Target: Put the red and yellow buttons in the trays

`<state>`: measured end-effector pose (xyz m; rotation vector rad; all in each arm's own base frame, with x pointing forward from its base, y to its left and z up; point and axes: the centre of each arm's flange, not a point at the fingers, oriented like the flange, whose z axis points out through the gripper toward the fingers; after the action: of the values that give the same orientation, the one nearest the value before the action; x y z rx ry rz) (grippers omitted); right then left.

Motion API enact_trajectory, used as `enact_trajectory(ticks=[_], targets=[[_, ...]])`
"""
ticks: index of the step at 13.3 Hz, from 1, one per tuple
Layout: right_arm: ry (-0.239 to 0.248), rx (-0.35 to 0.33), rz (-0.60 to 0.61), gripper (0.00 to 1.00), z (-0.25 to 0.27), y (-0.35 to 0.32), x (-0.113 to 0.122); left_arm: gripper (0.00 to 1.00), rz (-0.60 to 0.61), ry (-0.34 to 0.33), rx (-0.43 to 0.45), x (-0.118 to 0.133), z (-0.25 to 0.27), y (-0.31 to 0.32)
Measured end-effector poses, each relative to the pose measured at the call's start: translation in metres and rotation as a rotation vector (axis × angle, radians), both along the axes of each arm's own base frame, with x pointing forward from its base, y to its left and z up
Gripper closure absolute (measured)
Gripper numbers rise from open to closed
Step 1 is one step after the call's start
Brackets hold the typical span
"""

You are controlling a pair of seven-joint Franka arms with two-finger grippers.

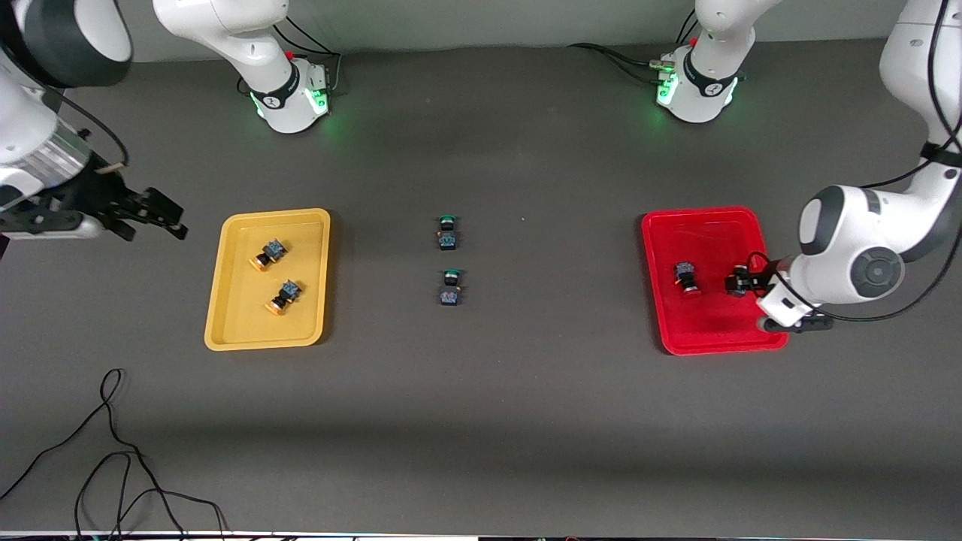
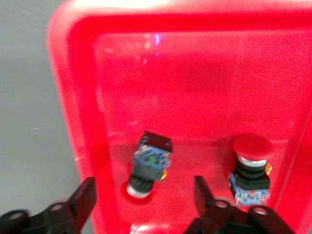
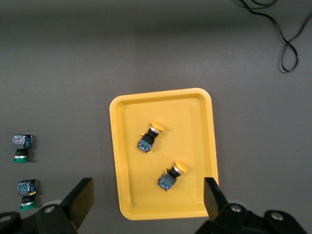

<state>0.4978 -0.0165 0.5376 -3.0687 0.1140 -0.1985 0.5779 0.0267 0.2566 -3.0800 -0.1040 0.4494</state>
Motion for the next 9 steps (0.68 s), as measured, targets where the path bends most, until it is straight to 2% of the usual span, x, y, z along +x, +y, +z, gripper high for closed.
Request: enact_trajectory(ticks=[2,3,5,9], targets=[[0.002,-0.007,-0.002,0.0,0.009,-0.004,-0.007,0.07,0.013,0.016,0.042,0.019,0.059,0.008],[0.001,-0.02,0.0,0.0,0.014,-0.006,-0.011,0.04,0.015,0.019,0.06,0.026,0.093,0.007],[0.005,-0.031,0.008,0.0,0.023,-0.004,-0.013,0.0,0.006,0.012,0.059,0.031,0.161,0.002],[0.038,-0.043,0.022,0.0,0.045,0.004,0.006,0.0,-0.047,-0.011,-0.012,0.003,0.283,0.022]])
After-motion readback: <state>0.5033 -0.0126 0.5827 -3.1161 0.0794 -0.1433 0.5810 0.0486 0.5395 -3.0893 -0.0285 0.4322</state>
